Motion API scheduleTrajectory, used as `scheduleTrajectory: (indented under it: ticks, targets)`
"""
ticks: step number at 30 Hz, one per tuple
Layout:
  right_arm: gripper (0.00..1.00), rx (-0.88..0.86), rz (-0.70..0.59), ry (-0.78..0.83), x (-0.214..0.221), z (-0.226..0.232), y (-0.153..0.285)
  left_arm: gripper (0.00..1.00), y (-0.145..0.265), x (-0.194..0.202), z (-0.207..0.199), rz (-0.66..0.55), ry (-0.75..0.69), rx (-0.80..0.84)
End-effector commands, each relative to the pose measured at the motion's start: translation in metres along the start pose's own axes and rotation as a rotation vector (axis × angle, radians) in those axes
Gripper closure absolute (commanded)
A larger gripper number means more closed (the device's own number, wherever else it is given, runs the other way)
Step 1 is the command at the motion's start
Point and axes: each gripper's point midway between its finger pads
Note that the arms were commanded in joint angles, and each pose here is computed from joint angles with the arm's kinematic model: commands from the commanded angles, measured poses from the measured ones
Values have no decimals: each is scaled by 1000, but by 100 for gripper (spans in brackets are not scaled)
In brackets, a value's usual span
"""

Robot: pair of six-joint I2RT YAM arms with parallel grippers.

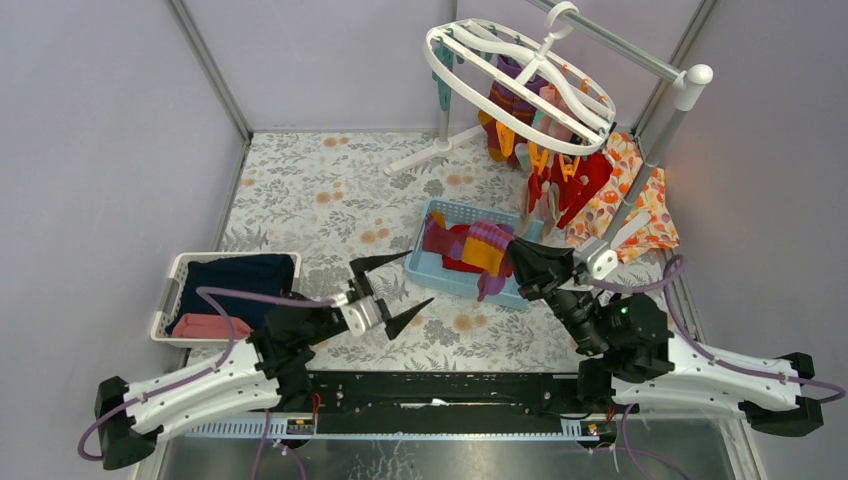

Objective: Clip the socks to the hanger
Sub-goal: Adjust the sock.

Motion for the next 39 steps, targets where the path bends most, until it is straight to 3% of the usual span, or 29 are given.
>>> scheduleTrajectory:
  ticks: [1,9,18,24,26,32,33,35,39]
  targets:
    - [100,-36,27,-124,-16,0,4,7,-13,-46,5,-237,-340,10]
    - [100,-57,39,-163,-21,6,1,10,-49,-71,9,-402,-447,-21]
    - [100,-71,41,-183,-22,10,0,28,-72,-75,2,-400,-428,39]
    - [100,-76,37,-192,-25,10,0,33,-78,-68,-1,-381,-434,62]
    - [100,-66,48,-187,-22,9,0,45,-78,-72,-3,-389,-429,73]
    - [100,-47,82,-151,-13,5,2,100,-81,-79,-2,-334,-343,94]
    - [96,-55,88,-134,-11,5,3,100,-82,-79,-2,-309,-319,99]
    - [78,-89,93,-90,-8,9,6,100,-84,-83,-1,-261,-276,111]
    - [24,-228,119,50,0,25,14,100,-87,-77,0,-113,-219,155]
Point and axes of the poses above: each gripper's point midway between its finger pads, its own y axis back along the fingers, its own z axis along the line the jaws close on, x = y × z, and after that the axes turned 12 degrees about y, right-handed
